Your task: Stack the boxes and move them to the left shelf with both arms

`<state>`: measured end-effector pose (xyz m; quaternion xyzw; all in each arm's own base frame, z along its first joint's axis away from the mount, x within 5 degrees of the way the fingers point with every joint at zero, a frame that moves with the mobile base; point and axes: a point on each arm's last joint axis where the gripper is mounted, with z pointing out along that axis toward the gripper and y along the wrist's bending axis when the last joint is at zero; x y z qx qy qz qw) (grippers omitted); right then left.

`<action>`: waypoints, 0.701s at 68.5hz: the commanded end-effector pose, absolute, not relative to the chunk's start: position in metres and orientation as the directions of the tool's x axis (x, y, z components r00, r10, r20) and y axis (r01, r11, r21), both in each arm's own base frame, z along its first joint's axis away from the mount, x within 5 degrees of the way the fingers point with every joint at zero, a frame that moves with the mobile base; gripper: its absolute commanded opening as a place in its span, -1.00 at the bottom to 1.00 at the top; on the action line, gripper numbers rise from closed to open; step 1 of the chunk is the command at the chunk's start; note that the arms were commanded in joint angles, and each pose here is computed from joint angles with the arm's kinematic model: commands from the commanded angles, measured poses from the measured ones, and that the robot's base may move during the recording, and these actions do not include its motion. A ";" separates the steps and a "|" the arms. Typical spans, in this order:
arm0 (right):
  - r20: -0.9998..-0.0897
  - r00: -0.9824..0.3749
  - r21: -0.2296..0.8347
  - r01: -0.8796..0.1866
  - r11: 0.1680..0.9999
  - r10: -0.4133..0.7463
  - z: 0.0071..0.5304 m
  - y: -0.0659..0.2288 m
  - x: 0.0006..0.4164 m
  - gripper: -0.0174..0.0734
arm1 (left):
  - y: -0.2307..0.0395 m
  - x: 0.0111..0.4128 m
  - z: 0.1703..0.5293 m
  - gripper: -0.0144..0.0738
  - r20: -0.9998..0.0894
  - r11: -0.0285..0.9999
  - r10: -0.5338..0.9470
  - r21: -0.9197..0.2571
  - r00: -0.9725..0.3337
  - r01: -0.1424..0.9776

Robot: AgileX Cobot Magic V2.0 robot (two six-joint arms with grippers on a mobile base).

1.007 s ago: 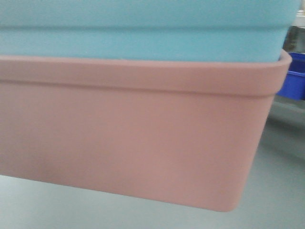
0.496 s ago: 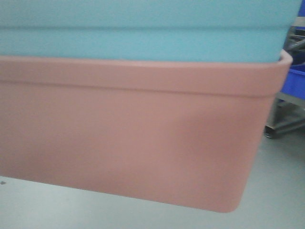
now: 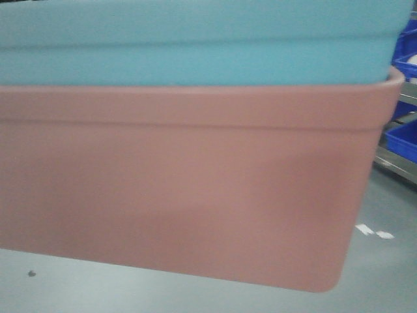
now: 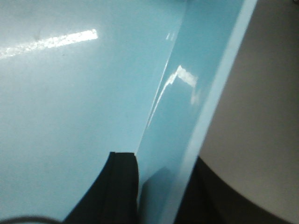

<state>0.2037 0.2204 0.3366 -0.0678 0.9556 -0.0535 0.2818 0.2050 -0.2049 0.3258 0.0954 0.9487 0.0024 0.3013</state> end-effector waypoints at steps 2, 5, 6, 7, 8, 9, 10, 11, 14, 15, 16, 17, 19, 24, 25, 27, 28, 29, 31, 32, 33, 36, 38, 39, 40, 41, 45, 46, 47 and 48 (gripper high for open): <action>-0.568 -0.816 -0.069 -0.082 0.994 -0.106 0.359 0.220 0.196 -0.49 | -0.237 0.198 0.348 -0.70 -0.655 0.933 0.095 -0.206 -0.750 0.297; -0.568 -0.816 -0.069 -0.082 0.994 -0.106 0.359 0.220 0.196 -0.49 | -0.238 0.199 0.345 -0.70 -0.650 0.934 0.099 -0.201 -0.753 0.296; -0.568 -0.816 -0.068 -0.082 0.994 -0.106 0.359 0.220 0.196 -0.49 | -0.239 0.200 0.343 -0.70 -0.647 0.935 0.102 -0.197 -0.756 0.295; -0.568 -0.816 -0.068 -0.082 0.994 -0.106 0.359 0.220 0.196 -0.49 | -0.240 0.200 0.341 -0.70 -0.644 0.936 0.106 -0.193 -0.758 0.295; -0.568 -0.816 -0.068 -0.082 0.994 -0.106 0.359 0.220 0.196 -0.49 | -0.241 0.200 0.341 -0.70 -0.644 0.936 0.106 -0.193 -0.758 0.294; -0.568 -0.816 -0.068 -0.082 0.994 -0.106 0.359 0.220 0.196 -0.49 | -0.241 0.201 0.340 -0.70 -0.641 0.937 0.108 -0.190 -0.760 0.294; -0.568 -0.816 -0.068 -0.082 0.994 -0.106 0.359 0.220 0.196 -0.49 | -0.241 0.201 0.340 -0.70 -0.641 0.937 0.108 -0.190 -0.760 0.294; -0.568 -0.816 -0.068 -0.082 0.994 -0.106 0.359 0.220 0.196 -0.49 | -0.242 0.202 0.338 -0.70 -0.639 0.937 0.111 -0.188 -0.761 0.294; -0.568 -0.816 -0.068 -0.082 0.994 -0.106 0.359 0.220 0.196 -0.49 | -0.243 0.202 0.336 -0.70 -0.636 0.938 0.114 -0.184 -0.764 0.293; -0.568 -0.816 -0.068 -0.082 0.994 -0.106 0.359 0.220 0.196 -0.49 | -0.244 0.203 0.336 -0.70 -0.635 0.938 0.115 -0.183 -0.764 0.293; -0.568 -0.816 -0.068 -0.082 0.994 -0.106 0.359 0.220 0.196 -0.49 | -0.244 0.203 0.334 -0.70 -0.633 0.939 0.117 -0.181 -0.765 0.293; -0.568 -0.816 -0.068 -0.082 0.994 -0.106 0.359 0.220 0.196 -0.49 | -0.244 0.203 0.334 -0.70 -0.632 0.939 0.117 -0.180 -0.766 0.292; -0.568 -0.816 -0.068 -0.082 0.994 -0.106 0.359 0.220 0.196 -0.49 | -0.245 0.204 0.333 -0.70 -0.630 0.940 0.120 -0.178 -0.767 0.292; -0.568 -0.816 -0.068 -0.082 0.994 -0.106 0.359 0.220 0.196 -0.49 | -0.248 0.206 0.328 -0.70 -0.626 0.942 0.130 -0.164 -0.769 0.293; -0.568 -0.816 -0.068 -0.082 0.994 -0.106 0.359 0.220 0.196 -0.49 | -0.248 0.206 0.328 -0.70 -0.625 0.942 0.131 -0.163 -0.770 0.292; -0.568 -0.816 -0.068 -0.082 0.994 -0.106 0.359 0.220 0.196 -0.49 | -0.249 0.207 0.325 -0.70 -0.621 0.943 0.135 -0.158 -0.772 0.292; -0.568 -0.816 -0.068 -0.082 0.994 -0.106 0.359 0.220 0.196 -0.49 | -0.250 0.207 0.325 -0.70 -0.619 0.944 0.136 -0.157 -0.773 0.292; -0.568 -0.816 -0.068 -0.082 0.994 -0.106 0.359 0.220 0.196 -0.49 | -0.250 0.208 0.323 -0.70 -0.617 0.944 0.138 -0.154 -0.775 0.291; -0.568 -0.816 -0.069 -0.082 0.994 -0.106 0.359 0.220 0.196 -0.49 | -0.252 0.209 0.321 -0.70 -0.615 0.944 0.141 -0.153 -0.776 0.292; -0.568 -0.816 -0.069 -0.082 0.994 -0.106 0.359 0.220 0.196 -0.49 | -0.252 0.209 0.321 -0.70 -0.617 0.943 0.140 -0.155 -0.774 0.294; -0.568 -0.816 -0.068 -0.082 0.994 -0.106 0.359 0.220 0.196 -0.49 | -0.253 0.209 0.320 -0.70 -0.617 0.943 0.143 -0.152 -0.774 0.295; -0.568 -0.816 -0.068 -0.082 0.994 -0.106 0.359 0.220 0.196 -0.49 | -0.254 0.210 0.321 -0.70 -0.620 0.942 0.141 -0.156 -0.772 0.297; -0.568 -0.816 -0.068 -0.082 0.994 -0.106 0.359 0.220 0.196 -0.49 | -0.254 0.210 0.321 -0.70 -0.621 0.943 0.142 -0.153 -0.771 0.297; -0.568 -0.816 -0.068 -0.082 0.994 -0.106 0.359 0.220 0.196 -0.49 | -0.253 0.210 0.321 -0.70 -0.621 0.943 0.144 -0.149 -0.770 0.297; -0.568 -0.816 -0.068 -0.082 0.994 -0.106 0.359 0.220 0.196 -0.49 | -0.253 0.210 0.322 -0.70 -0.623 0.943 0.143 -0.150 -0.769 0.296; -0.568 -0.816 -0.068 -0.082 0.994 -0.106 0.359 0.220 0.196 -0.49 | -0.253 0.210 0.322 -0.70 -0.623 0.944 0.144 -0.147 -0.769 0.296; -0.569 -0.815 -0.068 -0.082 0.994 -0.107 0.359 0.220 0.196 -0.49 | -0.253 0.211 0.325 -0.70 -0.623 0.945 0.140 -0.146 -0.770 0.291; -0.569 -0.815 -0.068 -0.082 0.994 -0.107 0.359 0.220 0.196 -0.49 | -0.253 0.211 0.325 -0.70 -0.622 0.946 0.140 -0.146 -0.770 0.289; -0.569 -0.816 -0.069 -0.082 0.994 -0.107 0.359 0.220 0.196 -0.49 | -0.253 0.211 0.326 -0.70 -0.624 0.946 0.139 -0.147 -0.769 0.290; -0.569 -0.816 -0.069 -0.082 0.994 -0.107 0.359 0.220 0.196 -0.49 | -0.253 0.211 0.328 -0.70 -0.625 0.947 0.138 -0.145 -0.768 0.288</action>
